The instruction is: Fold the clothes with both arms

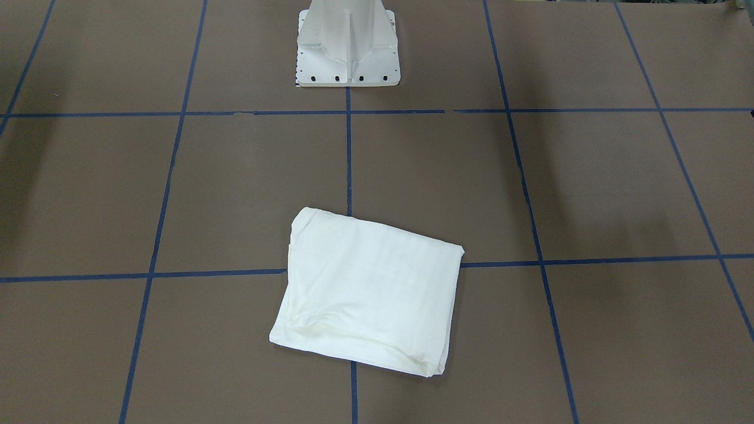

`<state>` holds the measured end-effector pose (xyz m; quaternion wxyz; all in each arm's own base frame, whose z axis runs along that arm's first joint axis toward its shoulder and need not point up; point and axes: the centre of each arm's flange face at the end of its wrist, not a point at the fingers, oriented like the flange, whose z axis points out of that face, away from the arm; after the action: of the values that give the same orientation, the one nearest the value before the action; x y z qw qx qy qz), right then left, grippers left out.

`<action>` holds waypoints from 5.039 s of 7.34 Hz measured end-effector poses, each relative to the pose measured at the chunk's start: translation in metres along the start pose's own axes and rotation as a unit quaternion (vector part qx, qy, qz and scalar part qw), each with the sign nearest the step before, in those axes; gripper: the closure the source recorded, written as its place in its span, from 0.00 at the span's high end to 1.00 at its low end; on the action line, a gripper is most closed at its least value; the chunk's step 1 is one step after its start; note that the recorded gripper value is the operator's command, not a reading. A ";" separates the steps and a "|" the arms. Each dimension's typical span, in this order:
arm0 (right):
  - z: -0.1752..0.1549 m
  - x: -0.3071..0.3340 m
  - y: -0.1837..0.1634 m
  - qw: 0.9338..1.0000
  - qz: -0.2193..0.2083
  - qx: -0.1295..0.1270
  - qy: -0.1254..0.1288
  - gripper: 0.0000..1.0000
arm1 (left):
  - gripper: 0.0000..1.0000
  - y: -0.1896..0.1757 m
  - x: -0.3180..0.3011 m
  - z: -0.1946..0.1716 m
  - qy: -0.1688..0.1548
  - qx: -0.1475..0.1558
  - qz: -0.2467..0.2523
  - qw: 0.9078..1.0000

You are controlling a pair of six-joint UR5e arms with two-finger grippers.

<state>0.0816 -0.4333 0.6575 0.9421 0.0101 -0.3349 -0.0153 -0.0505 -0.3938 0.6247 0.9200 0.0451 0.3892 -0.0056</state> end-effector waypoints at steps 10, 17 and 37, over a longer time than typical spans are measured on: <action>0.004 0.003 0.003 1.000 -0.002 -0.003 0.000 1.00 | 1.00 -0.003 0.003 -0.003 0.000 0.011 0.007 1.000; 0.004 0.002 0.002 1.000 0.001 -0.004 -0.001 1.00 | 1.00 -0.003 0.005 -0.005 0.000 0.012 0.008 1.000; 0.009 0.004 0.001 1.000 -0.018 0.015 -0.003 1.00 | 1.00 -0.002 0.001 -0.001 0.001 0.009 0.007 1.000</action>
<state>0.0789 -0.4320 0.6667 0.9405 0.0305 -0.3374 -0.0267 -0.0508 -0.3956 0.6226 0.9192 0.0557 0.3899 -0.0024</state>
